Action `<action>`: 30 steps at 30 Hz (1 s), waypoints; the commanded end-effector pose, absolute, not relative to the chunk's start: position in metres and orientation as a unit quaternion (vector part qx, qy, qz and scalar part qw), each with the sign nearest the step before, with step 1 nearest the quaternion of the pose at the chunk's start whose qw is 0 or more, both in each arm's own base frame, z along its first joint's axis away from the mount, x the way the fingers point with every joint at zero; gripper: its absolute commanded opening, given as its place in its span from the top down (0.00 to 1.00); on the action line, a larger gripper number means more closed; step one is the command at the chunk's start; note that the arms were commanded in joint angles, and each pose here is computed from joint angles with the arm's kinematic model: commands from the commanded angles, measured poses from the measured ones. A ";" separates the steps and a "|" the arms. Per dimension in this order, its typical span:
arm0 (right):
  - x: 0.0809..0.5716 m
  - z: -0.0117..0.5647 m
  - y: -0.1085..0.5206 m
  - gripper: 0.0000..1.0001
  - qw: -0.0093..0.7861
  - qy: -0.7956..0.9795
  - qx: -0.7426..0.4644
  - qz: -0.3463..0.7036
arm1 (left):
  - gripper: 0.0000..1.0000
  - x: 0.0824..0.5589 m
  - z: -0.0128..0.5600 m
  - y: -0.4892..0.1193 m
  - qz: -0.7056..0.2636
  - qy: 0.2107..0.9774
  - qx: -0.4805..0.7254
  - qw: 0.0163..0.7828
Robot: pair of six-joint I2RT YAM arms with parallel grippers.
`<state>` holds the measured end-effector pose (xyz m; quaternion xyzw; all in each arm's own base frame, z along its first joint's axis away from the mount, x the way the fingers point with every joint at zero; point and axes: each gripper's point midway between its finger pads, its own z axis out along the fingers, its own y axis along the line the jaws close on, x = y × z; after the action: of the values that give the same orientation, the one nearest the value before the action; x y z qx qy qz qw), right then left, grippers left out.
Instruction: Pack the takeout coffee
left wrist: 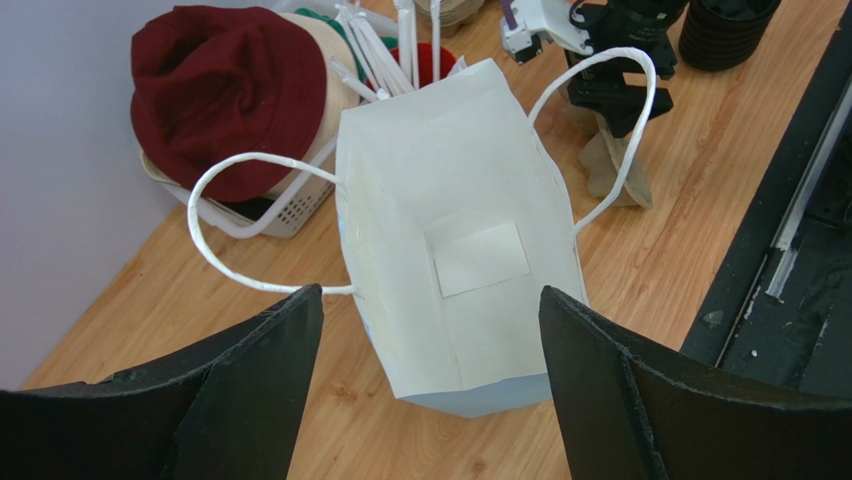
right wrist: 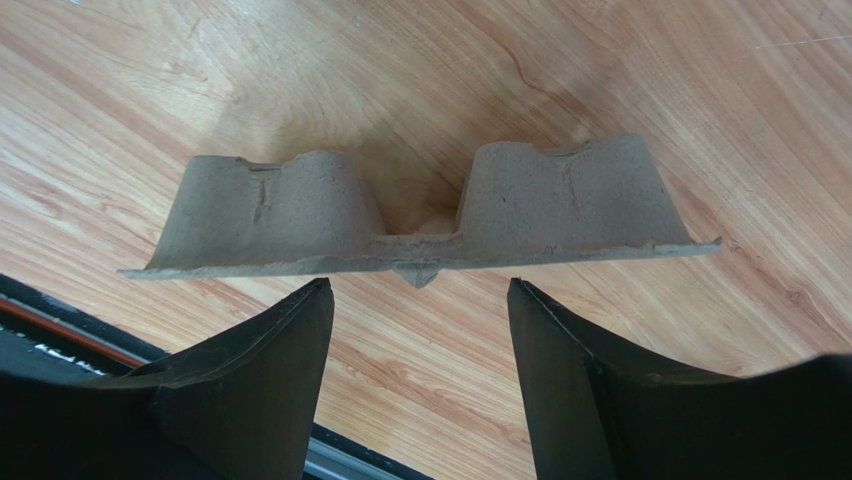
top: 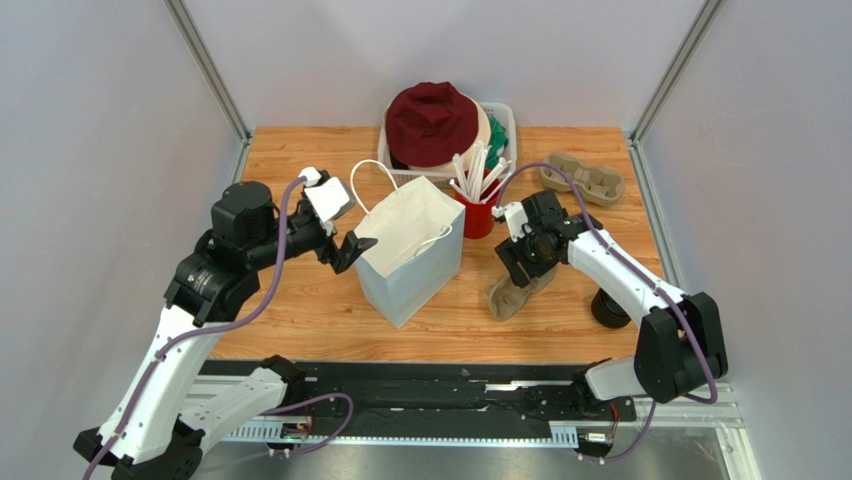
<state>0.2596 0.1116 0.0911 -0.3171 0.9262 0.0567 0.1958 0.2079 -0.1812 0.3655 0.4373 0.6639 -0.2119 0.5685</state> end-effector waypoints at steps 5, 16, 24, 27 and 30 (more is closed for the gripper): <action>0.303 0.102 0.128 0.31 0.248 0.910 -0.330 0.031 | 0.12 0.207 0.370 -0.171 -0.212 0.663 0.415 0.586; 0.302 0.088 0.136 0.30 0.244 0.908 -0.341 0.028 | 0.12 0.209 0.363 -0.167 -0.209 0.668 0.407 0.587; 0.307 0.083 0.149 0.29 0.259 0.898 -0.352 0.047 | 0.12 0.208 0.363 -0.164 -0.210 0.669 0.403 0.589; 0.309 0.075 0.154 0.25 0.263 0.896 -0.357 0.041 | 0.12 0.208 0.364 -0.164 -0.212 0.669 0.400 0.590; 0.312 0.069 0.154 0.18 0.264 0.894 -0.360 0.033 | 0.12 0.208 0.365 -0.162 -0.213 0.670 0.396 0.591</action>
<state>0.2990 0.1463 0.0746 -0.3495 0.9047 0.0403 0.2403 0.2083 -0.1602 0.3565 0.4041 0.6799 -0.2008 0.5780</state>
